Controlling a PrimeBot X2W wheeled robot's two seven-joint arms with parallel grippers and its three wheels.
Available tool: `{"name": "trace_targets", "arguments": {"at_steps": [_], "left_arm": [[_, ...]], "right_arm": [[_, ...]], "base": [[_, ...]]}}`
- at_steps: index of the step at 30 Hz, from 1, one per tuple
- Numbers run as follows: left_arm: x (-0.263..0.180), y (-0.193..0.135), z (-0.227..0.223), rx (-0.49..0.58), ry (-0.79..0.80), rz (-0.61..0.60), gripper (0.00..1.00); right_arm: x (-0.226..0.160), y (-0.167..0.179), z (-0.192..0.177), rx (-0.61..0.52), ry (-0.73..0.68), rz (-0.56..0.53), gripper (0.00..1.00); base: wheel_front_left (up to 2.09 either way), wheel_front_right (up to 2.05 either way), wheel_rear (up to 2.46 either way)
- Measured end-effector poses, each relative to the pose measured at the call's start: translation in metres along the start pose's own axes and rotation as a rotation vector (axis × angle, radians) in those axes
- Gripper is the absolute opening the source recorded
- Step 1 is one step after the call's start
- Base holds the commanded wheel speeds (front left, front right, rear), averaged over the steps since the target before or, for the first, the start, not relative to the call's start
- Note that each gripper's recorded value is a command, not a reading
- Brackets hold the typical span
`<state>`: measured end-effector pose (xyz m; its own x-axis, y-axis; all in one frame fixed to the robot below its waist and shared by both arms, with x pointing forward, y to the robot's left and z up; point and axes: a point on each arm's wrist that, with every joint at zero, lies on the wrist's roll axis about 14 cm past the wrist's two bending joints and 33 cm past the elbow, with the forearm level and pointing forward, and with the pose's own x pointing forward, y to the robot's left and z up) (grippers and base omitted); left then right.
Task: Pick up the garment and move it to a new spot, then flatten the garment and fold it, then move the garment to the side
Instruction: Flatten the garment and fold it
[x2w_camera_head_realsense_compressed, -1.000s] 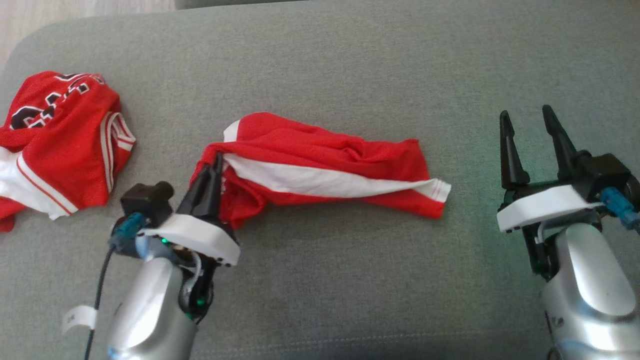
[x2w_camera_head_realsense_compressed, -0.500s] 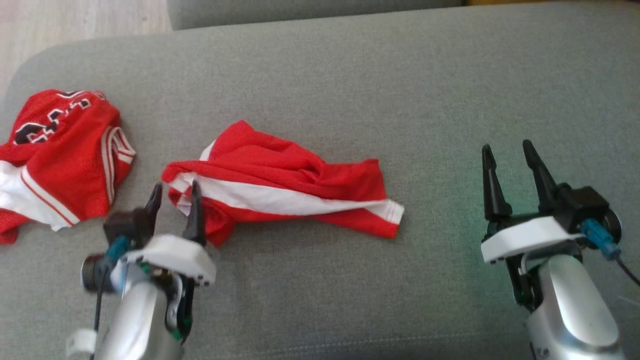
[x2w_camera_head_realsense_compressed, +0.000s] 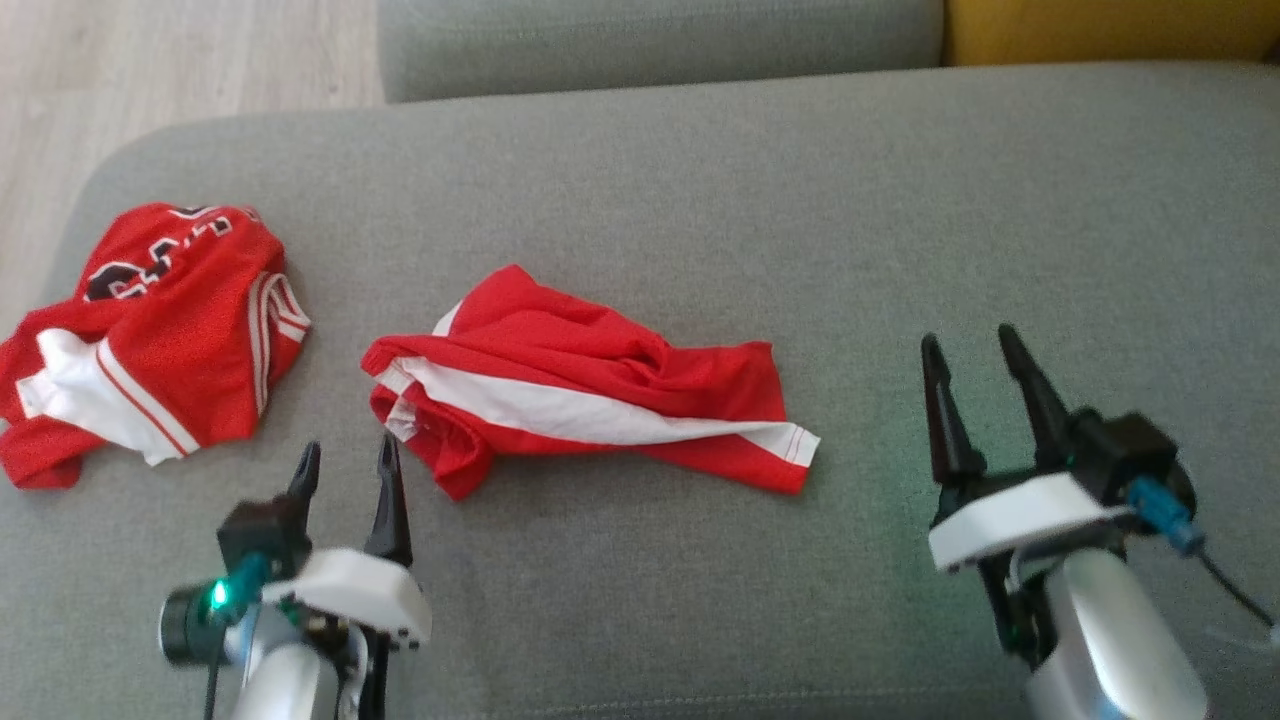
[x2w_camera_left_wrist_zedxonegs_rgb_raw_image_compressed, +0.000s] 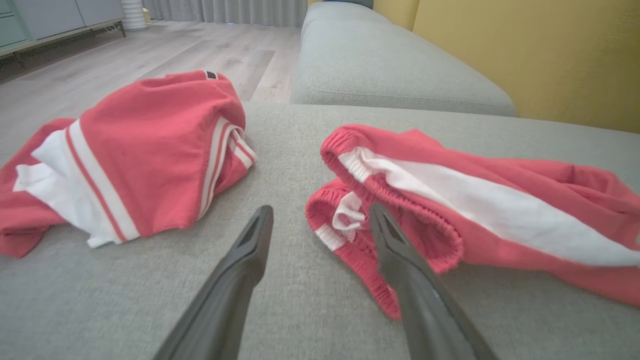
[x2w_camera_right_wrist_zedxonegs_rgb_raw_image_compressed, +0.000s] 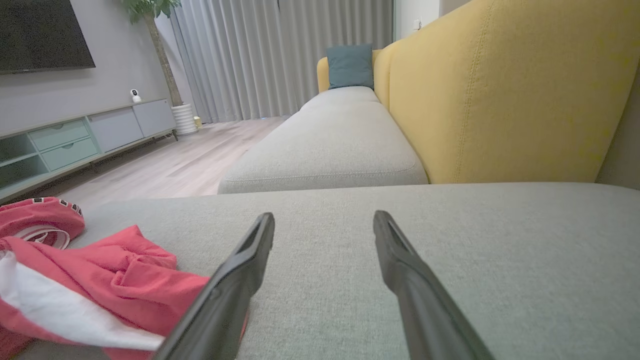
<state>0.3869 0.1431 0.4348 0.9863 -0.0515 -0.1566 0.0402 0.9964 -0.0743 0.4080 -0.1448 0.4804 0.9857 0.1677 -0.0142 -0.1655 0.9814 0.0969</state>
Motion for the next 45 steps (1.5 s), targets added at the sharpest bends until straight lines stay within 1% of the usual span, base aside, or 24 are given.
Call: {"name": "trace_targets", "arguments": {"at_steps": [6, 9, 16, 25, 27, 33, 39, 45], "left_arm": [[-0.028, 0.003, -0.008, 0.0, 0.012, 0.029, 1.0], [-0.035, 0.002, -0.006, 0.0, -0.001, 0.031, 1.0], [-0.035, 0.009, 0.003, 0.005, -0.029, 0.072, 1.0], [-0.034, 0.011, -0.001, 0.005, -0.017, 0.08, 1.0], [-0.033, 0.011, -0.002, 0.005, -0.012, 0.081, 1.0], [-0.029, 0.01, -0.007, 0.002, 0.005, 0.074, 1.0], [-0.021, 0.01, -0.003, 0.0, -0.002, 0.064, 1.0], [-0.023, 0.014, -0.011, -0.003, 0.022, 0.075, 1.0]], "right_arm": [[-0.027, 0.012, -0.019, 0.03, 0.051, 0.016, 1.0], [-0.033, 0.015, -0.022, 0.032, 0.058, 0.021, 1.0], [-0.032, 0.02, -0.021, 0.038, 0.056, 0.035, 1.0], [-0.031, 0.016, -0.028, 0.042, 0.077, 0.023, 1.0], [-0.031, 0.019, -0.034, 0.043, 0.097, 0.032, 1.0], [-0.029, 0.042, -0.069, 0.048, 0.209, 0.104, 1.0], [-0.007, 0.058, -0.081, 0.051, 0.255, 0.162, 1.0], [-0.006, 0.069, -0.101, 0.061, 0.321, 0.195, 1.0]], "base": [[0.0, 0.0, 0.0], [0.0, 0.0, 0.0], [0.0, 0.0, 0.0], [0.0, 0.0, 0.0], [0.0, 0.0, 0.0], [0.0, 0.0, 0.0], [0.0, 0.0, 0.0], [0.0, 0.0, 0.0]]}}
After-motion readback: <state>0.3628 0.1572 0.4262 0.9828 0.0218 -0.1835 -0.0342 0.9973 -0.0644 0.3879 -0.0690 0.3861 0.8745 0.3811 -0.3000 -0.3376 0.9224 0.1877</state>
